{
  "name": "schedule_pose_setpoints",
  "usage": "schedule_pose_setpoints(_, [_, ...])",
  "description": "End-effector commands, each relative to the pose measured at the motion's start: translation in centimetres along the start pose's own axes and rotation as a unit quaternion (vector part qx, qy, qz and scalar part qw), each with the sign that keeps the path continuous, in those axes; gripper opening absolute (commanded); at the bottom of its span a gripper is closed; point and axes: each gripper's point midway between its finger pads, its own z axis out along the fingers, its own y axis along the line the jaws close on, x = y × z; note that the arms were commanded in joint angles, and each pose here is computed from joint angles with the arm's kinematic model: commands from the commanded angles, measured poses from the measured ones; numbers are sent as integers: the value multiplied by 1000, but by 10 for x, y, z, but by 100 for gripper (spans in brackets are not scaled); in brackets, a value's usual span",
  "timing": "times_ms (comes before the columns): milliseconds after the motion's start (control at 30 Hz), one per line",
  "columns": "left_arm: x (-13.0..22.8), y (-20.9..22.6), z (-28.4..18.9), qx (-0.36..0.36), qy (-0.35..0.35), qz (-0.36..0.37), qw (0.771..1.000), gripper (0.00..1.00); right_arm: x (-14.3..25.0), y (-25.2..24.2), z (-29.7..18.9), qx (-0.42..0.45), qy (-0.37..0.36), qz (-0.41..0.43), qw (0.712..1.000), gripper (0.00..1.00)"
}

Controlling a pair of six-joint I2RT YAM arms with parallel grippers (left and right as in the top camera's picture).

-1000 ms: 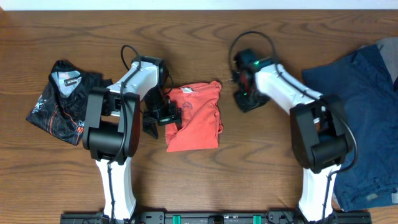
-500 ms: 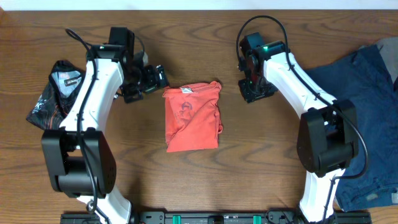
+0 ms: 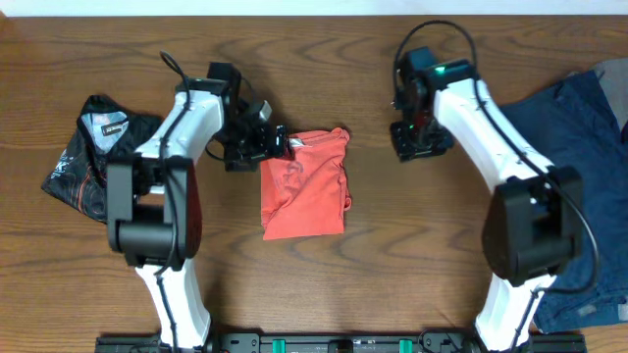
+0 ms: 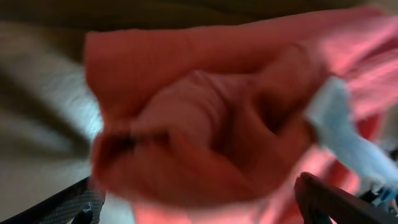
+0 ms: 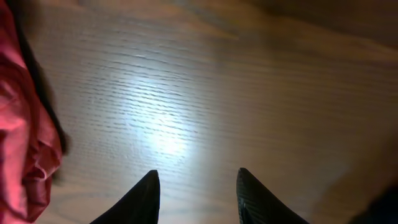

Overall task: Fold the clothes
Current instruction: 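Grasp the folded orange bundle with the left gripper and carry it left, then place the bundle on the black garment and open the left gripper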

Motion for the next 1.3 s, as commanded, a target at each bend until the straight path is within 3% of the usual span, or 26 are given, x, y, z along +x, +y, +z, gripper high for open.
schedule_pose_setpoints(0, [2, -2, 19, 9, 16, 24, 1000, 98, -4, -13, -30, -6, -38, 27, 999, 39])
schedule_pose_setpoints(33, [1, -4, 22, 9, 16, 29, 999, 99, -3, -16, -35, -6, -42, 32, 999, 39])
schedule_pose_setpoints(67, [0, -7, 24, 12, 14, 42, 999, 87, -2, -20, -39, -6, -45, 36, 998, 39])
schedule_pose_setpoints(167, [-5, -11, 21, 13, 2, 80, 997, 26, 3, -32, -49, -6, -50, 51, 997, 39])
schedule_pose_setpoints(233, [-12, -10, 9, 12, -14, 79, 997, 6, 6, -41, -57, -6, -54, 64, 996, 39])
schedule_pose_setpoints(467, [-55, 16, -91, 3, -150, 50, 987, 6, 19, -71, -75, -4, -62, 106, 992, 38])
schedule_pose_setpoints(767, [-66, 111, -236, -53, -345, -45, 936, 6, 29, -86, -84, -2, -60, 128, 990, 38])
schedule_pose_setpoints(1000, [-30, 214, -248, -118, -345, -185, 912, 6, 28, -86, -84, -2, -63, 128, 990, 38])
schedule_pose_setpoints(1267, [2, 275, -250, -138, -341, -288, 884, 6, 29, -86, -84, -2, -61, 128, 990, 38])
